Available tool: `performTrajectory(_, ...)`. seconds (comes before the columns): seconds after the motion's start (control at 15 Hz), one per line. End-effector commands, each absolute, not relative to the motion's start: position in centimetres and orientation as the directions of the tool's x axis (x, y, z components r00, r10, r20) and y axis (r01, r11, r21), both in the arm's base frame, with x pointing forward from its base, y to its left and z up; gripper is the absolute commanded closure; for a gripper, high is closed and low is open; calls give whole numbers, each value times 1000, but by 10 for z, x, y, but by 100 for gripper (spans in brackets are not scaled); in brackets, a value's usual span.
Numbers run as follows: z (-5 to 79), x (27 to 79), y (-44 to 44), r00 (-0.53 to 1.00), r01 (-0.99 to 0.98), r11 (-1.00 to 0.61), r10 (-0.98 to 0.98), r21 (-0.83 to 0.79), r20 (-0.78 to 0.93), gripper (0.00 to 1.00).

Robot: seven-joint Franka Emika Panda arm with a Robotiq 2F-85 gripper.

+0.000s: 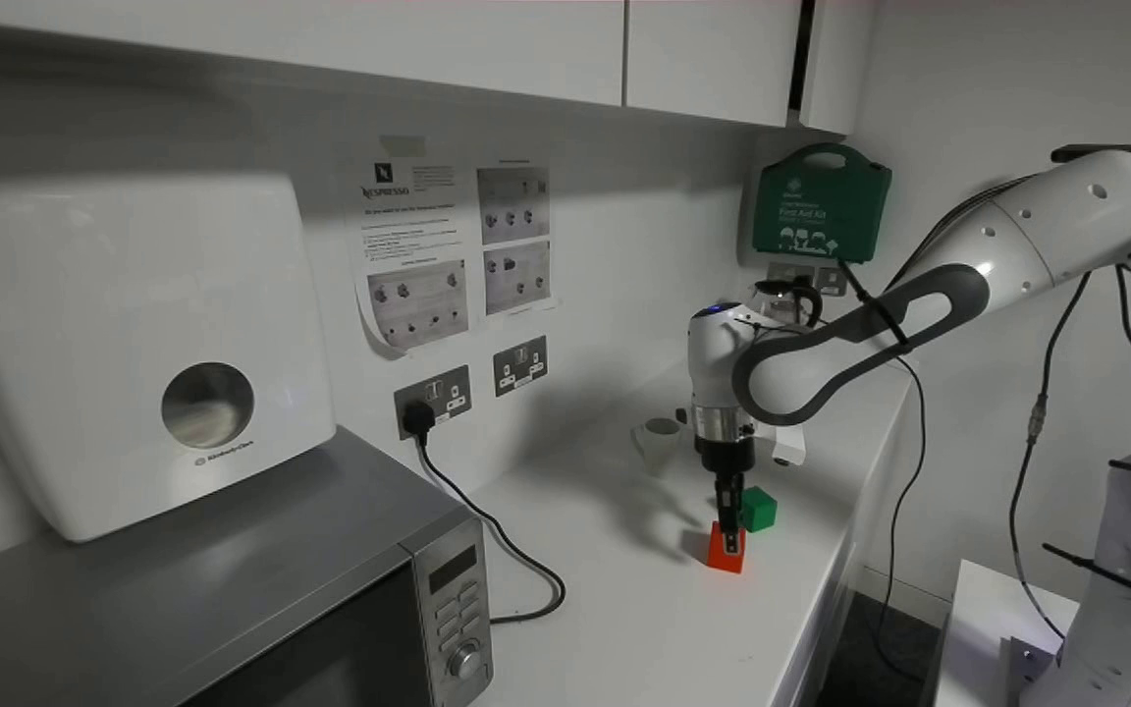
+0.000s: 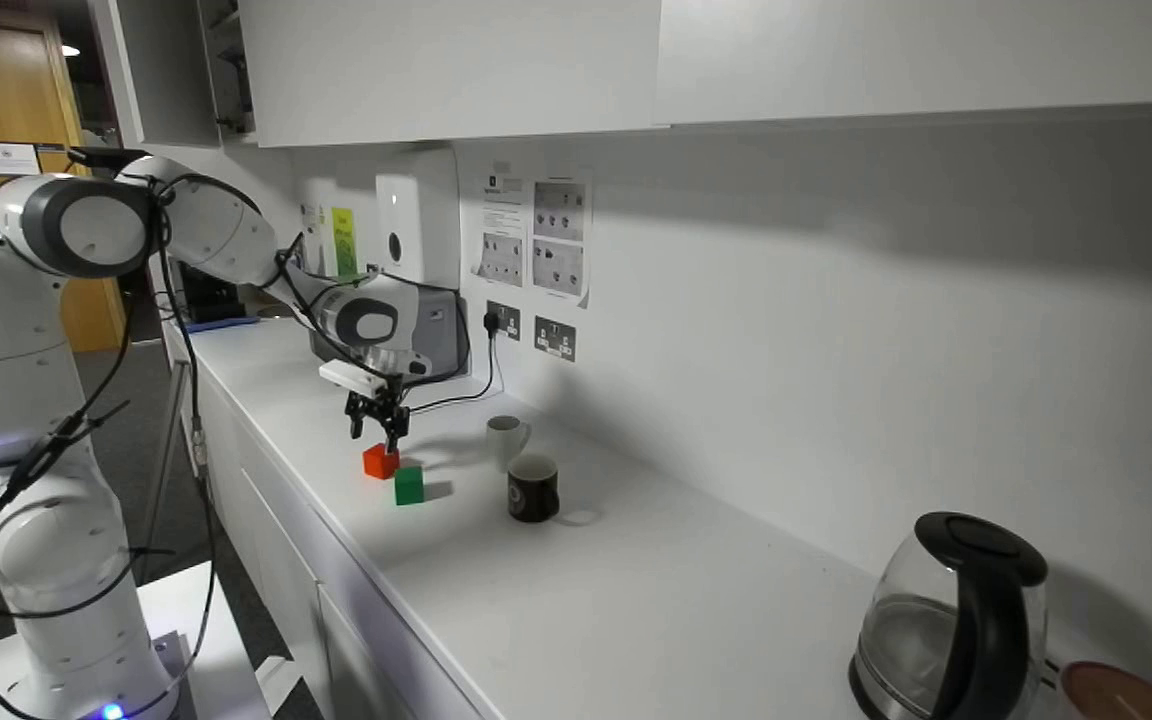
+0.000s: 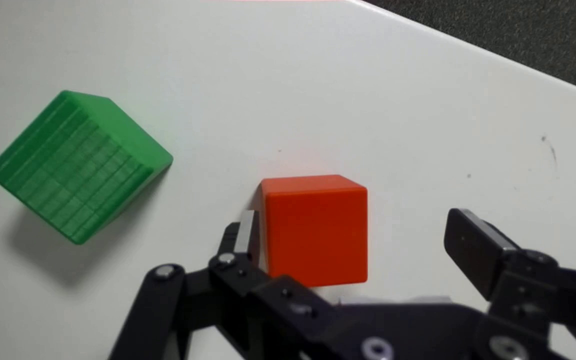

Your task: Put the green cube on the counter top and the orange cube on top

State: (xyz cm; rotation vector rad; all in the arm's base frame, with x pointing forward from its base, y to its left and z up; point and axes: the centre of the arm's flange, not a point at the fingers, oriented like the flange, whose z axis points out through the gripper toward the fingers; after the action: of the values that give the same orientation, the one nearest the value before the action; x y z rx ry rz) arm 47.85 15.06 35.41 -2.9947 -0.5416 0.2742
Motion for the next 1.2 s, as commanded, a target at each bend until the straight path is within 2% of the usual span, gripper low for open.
performTrajectory(0.0, 351, 492, 147, 913, 367, -922, 383, -124, -141, 0)
performTrajectory(1.13, 333, 515, 133, 908, 363, -918, 387, -162, -162, 0)
